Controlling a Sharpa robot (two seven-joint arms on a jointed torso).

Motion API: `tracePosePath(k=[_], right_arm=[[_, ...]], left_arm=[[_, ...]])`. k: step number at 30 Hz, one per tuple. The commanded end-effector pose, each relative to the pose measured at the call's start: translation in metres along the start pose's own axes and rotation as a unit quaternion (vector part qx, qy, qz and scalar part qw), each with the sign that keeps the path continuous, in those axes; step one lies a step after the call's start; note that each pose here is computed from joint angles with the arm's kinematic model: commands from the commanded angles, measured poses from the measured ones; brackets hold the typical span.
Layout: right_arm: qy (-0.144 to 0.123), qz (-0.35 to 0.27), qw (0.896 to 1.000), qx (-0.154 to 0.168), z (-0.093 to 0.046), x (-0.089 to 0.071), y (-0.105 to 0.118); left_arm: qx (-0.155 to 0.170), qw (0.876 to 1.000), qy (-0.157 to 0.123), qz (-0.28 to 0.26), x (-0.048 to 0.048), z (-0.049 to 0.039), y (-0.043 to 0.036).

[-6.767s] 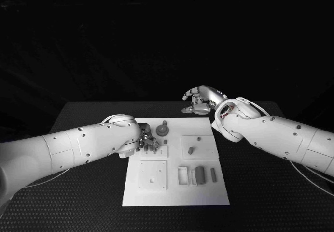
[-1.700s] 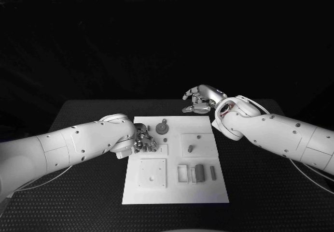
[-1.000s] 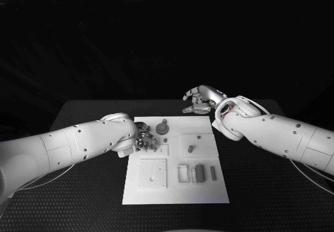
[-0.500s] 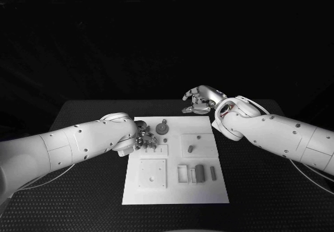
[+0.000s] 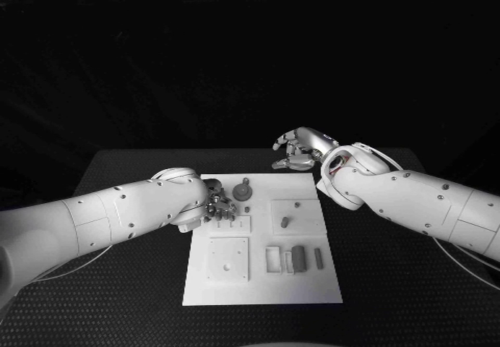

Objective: Assemble the parts on the task board

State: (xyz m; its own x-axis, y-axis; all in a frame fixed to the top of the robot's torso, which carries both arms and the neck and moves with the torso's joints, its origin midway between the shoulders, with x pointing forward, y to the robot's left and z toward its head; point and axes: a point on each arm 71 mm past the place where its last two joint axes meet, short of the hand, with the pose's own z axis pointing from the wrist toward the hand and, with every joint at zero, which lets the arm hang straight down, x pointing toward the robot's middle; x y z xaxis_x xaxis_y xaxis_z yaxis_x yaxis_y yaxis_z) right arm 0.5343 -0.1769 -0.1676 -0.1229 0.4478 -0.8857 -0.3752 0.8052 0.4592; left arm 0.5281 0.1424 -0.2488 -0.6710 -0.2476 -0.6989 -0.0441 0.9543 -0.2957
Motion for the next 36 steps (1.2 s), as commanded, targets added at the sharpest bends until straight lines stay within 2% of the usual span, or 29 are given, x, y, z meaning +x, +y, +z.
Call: tracePosePath(k=[1,23,28,36], right_arm=[[0.006,0.001,1.0,-0.002,0.0,0.0011,0.0008],[0.007,0.003,1.0,-0.001,-0.0005,0.0007,-0.0001],[0.007,0.003,1.0,-0.001,-0.0005,0.0007,-0.0003],[0.007,0.002,1.0,0.0,-0.0005,0.0006,-0.0008]], left_arm=[[-0.012,1.0,-0.001,0.017,0.006,0.0026,0.0031],[-0.007,1.0,0.007,0.01,0.0076,0.0031,0.0018],[-0.011,1.0,0.017,-0.014,0.0079,0.0034,0.0042],[-0.024,0.997,0.047,-0.061,0.0104,0.0038,0.0092]])
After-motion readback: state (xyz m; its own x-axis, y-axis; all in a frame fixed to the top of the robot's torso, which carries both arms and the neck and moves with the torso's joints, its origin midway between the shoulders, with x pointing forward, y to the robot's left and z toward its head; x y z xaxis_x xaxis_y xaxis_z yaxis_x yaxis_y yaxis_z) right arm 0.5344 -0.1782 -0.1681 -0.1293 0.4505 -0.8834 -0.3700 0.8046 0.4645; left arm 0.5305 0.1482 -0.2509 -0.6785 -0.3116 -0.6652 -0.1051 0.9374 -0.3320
